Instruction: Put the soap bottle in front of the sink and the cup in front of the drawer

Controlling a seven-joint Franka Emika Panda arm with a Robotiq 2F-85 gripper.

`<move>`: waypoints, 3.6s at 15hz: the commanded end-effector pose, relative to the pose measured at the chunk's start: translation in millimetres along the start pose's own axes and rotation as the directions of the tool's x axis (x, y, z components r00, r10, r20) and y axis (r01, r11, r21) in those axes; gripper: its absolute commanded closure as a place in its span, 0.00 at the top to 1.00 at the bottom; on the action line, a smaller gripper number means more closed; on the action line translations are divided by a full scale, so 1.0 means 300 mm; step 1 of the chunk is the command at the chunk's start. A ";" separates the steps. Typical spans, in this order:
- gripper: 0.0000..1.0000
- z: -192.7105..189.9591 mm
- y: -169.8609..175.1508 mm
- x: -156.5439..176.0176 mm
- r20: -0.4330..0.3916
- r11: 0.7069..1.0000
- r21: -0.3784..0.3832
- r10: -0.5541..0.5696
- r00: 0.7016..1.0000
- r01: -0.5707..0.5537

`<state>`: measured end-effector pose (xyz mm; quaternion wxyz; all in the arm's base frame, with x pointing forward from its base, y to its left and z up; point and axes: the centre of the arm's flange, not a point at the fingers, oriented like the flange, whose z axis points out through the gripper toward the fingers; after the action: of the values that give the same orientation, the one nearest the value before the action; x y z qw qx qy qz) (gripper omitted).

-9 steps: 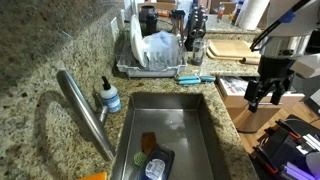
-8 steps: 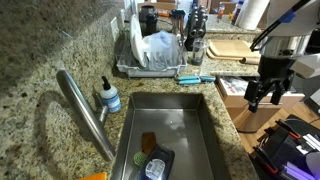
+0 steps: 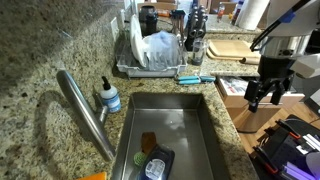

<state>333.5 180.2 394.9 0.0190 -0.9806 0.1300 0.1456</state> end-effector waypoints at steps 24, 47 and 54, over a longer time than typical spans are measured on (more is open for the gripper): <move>1.00 -0.066 -0.934 0.238 -0.347 0.972 0.234 0.074 0.935 0.010; 1.00 -0.043 -1.113 0.506 -0.429 0.919 0.359 0.320 0.845 -0.166; 1.00 -0.120 -1.141 0.484 -0.408 0.887 0.434 0.348 0.844 -0.156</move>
<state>566.9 471.6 386.8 0.1581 -0.9363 0.2869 -0.1264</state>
